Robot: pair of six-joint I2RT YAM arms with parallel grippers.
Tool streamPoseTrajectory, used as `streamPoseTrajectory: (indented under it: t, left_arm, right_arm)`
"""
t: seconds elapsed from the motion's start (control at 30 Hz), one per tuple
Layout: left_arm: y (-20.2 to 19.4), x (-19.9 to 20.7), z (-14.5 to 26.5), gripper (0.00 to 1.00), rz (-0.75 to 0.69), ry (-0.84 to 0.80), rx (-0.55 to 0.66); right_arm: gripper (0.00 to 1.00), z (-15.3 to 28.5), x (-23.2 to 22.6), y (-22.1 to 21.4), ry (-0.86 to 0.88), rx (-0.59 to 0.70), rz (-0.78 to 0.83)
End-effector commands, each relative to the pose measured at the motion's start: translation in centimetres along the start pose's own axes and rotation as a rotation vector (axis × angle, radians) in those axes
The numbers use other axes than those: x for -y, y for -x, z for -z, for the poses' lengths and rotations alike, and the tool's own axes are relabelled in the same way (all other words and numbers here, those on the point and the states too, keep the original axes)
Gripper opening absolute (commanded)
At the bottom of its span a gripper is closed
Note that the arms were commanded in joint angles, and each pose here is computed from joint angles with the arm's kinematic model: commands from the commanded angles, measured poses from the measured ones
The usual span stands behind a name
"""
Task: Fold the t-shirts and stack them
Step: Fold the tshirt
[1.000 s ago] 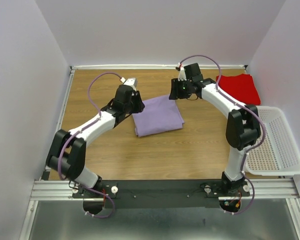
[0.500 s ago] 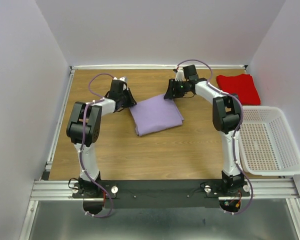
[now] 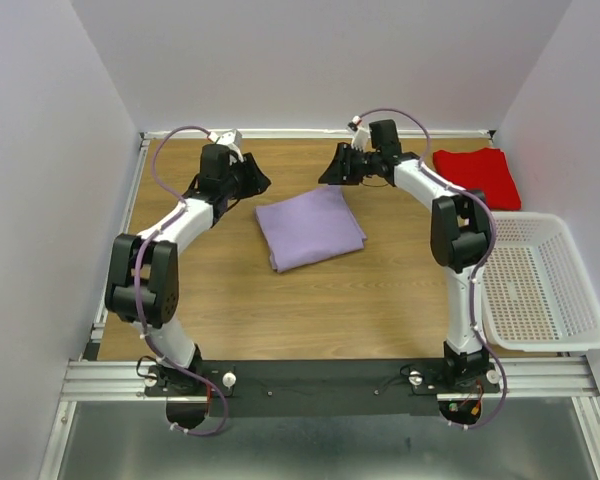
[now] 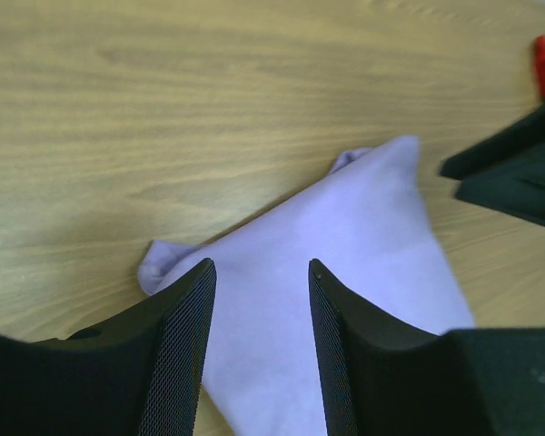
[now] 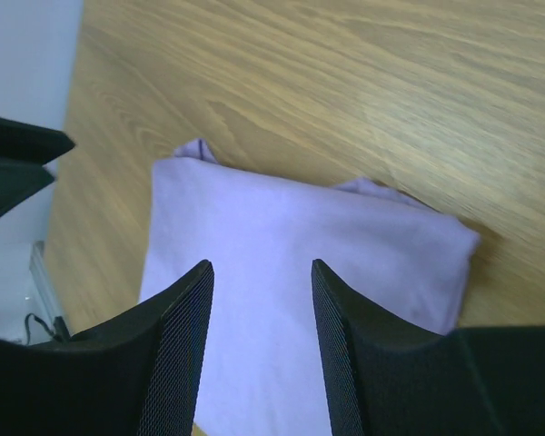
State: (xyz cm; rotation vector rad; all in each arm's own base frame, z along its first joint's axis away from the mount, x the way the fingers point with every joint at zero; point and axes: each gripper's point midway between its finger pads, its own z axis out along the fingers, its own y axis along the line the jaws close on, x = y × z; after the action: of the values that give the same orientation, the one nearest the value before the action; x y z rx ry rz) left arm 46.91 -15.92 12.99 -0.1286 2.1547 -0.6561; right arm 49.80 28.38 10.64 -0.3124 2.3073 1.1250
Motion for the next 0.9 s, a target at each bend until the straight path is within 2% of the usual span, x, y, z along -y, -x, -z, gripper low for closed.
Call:
streamPoseTrajectory:
  t: [0.0,0.2,0.3,0.47,0.57,0.63,0.73,0.87]
  left_arm:
    - [0.3,0.8,1.7,0.54,-0.03,-0.049,0.03]
    - [-5.1,-2.2,-1.5,0.45,0.042,-0.018,-0.083]
    - [-6.6,-3.9,-2.7,0.42,0.081,0.023,-0.109]
    - [-8.3,-6.1,-3.1,0.41,0.145,0.061,-0.145]
    - [-7.4,-6.1,-2.7,0.41,0.14,0.061,-0.138]
    - [-5.3,-5.1,-2.0,0.41,0.109,0.049,-0.101]
    - [-2.1,-3.4,-0.3,0.45,0.062,0.033,-0.039]
    - [-0.4,-0.9,2.7,0.49,0.034,-0.003,0.01]
  right_arm:
    - [0.55,-1.6,-2.3,-0.3,0.128,-0.003,-0.041]
    - [0.56,-5.6,1.4,-3.0,0.146,-0.042,-0.171]
    - [0.56,-7.3,3.7,-4.9,0.126,-0.075,-0.221]
    - [0.56,-7.7,6.3,-7.2,0.075,-0.101,-0.272]
    - [0.56,-6.6,6.3,-7.0,0.066,-0.092,-0.275]
    - [0.56,-5.6,5.4,-5.8,0.061,-0.065,-0.231]
    - [0.56,-2.7,1.9,-2.7,0.076,0.001,-0.168]
    - [0.57,0.4,-1.8,-2.0,0.101,0.026,-0.124]
